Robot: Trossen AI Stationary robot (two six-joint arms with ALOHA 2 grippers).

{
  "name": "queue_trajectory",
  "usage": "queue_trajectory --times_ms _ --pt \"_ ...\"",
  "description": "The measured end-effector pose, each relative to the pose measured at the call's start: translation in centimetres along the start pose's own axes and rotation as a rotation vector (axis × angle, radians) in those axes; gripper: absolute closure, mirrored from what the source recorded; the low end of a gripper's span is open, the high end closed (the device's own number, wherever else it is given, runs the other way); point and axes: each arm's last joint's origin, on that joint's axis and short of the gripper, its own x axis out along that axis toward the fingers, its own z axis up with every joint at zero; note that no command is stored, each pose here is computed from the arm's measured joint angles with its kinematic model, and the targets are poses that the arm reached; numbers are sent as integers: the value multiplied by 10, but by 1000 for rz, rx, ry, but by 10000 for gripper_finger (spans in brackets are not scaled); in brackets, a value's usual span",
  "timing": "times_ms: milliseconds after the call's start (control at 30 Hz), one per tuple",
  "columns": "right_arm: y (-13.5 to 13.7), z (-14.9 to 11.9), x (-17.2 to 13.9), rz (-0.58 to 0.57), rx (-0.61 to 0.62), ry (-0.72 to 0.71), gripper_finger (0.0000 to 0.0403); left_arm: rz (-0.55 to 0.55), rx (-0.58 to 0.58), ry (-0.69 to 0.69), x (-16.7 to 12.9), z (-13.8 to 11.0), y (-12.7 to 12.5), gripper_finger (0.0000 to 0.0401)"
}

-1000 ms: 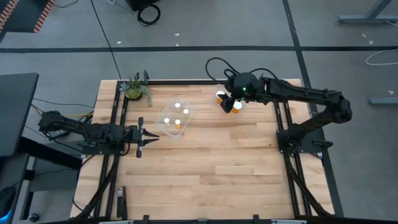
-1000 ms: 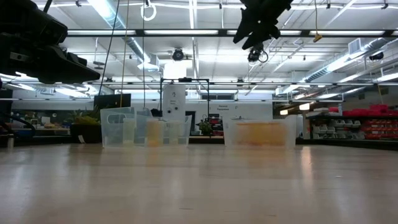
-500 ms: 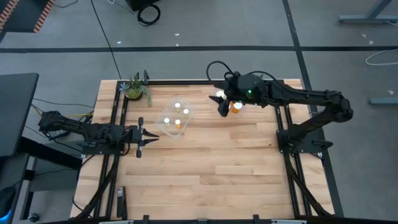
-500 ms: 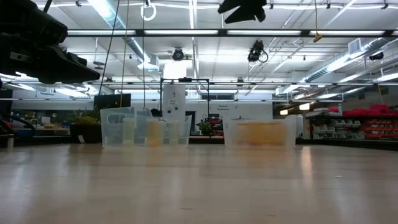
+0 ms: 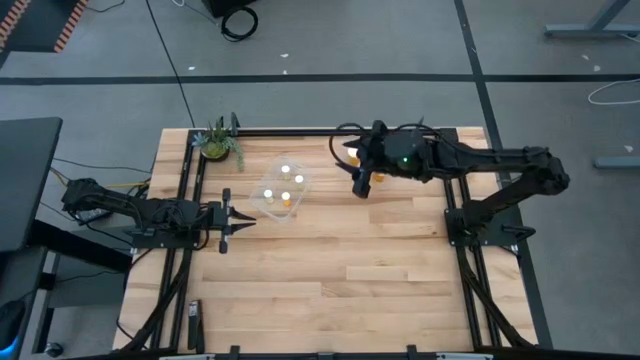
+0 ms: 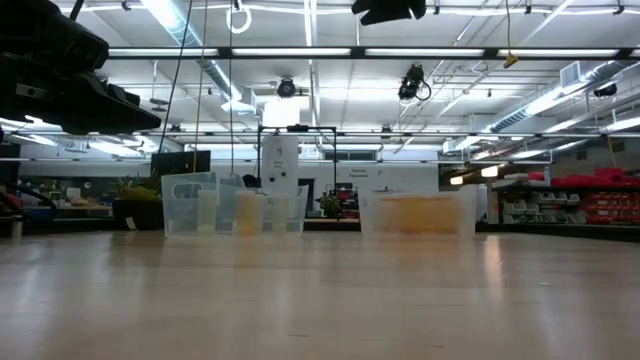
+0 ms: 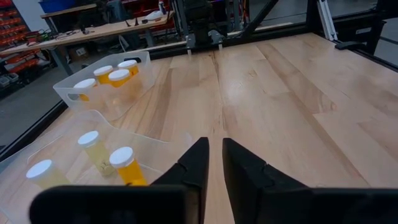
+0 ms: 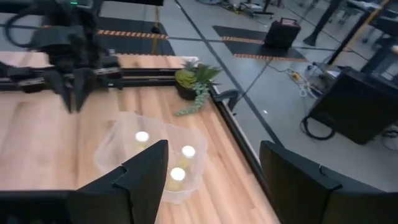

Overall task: Pick and place medicine bottles into bin by pill shape (circle, oval)
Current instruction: Return to Home Position

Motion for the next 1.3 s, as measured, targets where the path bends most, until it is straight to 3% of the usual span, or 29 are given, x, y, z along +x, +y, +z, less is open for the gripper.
queue_trajectory --times_ms 200,600,933,1300 --pt "-11 4 -5 -28 -34 -30 142 0 0 0 0 0 0 340" --pt "-36 16 -50 -78 -69 -175 142 0 0 0 0 0 0 350" --pt "-45 -42 -72 -47 61 -326 142 0 0 0 0 0 0 342" --pt "-31 -96 -54 25 173 -362 142 0 0 0 0 0 0 347"
